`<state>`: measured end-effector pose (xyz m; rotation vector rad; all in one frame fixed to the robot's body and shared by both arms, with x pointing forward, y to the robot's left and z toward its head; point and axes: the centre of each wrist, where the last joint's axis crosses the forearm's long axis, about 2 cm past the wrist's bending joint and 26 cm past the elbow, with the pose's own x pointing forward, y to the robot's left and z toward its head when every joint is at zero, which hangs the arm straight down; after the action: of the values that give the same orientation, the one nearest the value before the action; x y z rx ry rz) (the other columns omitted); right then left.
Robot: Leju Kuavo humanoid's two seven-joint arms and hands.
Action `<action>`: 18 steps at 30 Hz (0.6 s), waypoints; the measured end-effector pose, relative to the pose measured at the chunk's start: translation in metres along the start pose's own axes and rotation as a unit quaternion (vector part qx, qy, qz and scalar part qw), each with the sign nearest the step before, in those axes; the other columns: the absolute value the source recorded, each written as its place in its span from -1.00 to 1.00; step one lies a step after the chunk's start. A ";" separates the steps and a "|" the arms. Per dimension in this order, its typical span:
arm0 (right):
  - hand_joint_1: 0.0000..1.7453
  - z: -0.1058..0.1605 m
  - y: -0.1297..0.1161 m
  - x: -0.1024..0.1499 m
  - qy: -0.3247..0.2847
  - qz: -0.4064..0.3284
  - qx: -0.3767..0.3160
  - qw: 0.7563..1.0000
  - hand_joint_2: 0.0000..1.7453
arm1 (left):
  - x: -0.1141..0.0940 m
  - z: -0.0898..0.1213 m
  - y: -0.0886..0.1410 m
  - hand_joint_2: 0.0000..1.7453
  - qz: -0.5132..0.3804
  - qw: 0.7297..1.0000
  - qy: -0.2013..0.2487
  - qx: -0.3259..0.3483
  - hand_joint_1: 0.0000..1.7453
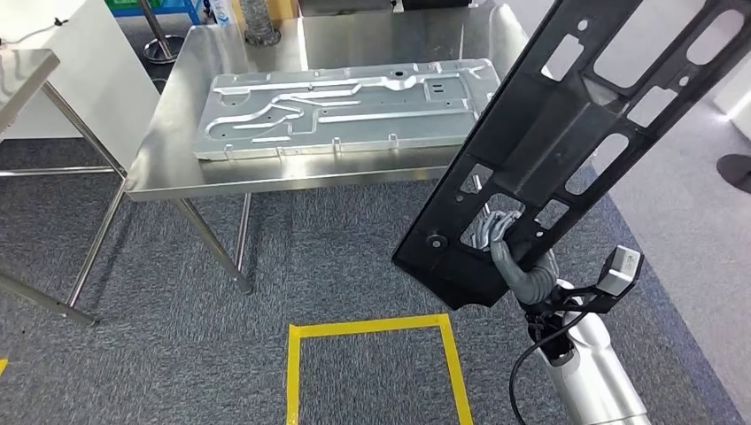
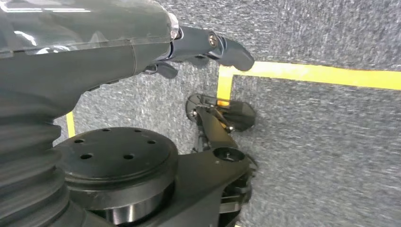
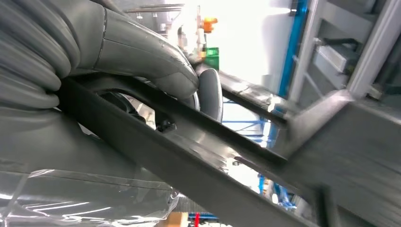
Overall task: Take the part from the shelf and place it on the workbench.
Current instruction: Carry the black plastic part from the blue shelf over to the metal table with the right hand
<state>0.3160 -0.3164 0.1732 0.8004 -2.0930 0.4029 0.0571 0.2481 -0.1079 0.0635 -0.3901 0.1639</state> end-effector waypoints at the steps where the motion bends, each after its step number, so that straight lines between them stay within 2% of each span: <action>1: 1.00 -0.001 0.000 0.000 0.000 0.000 0.001 1.000 1.00 | 0.000 0.000 0.000 1.00 0.000 1.000 0.000 0.000 -1.00; 18: 1.00 -0.009 -0.002 -0.004 -0.005 -0.007 0.011 1.000 1.00 | -0.001 0.000 0.000 1.00 0.004 1.000 -0.001 -0.009 -1.00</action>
<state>0.3242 -0.3115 0.1757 0.8319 -2.0951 0.4165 0.0560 0.2478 -0.1081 0.0448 -0.3947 0.1689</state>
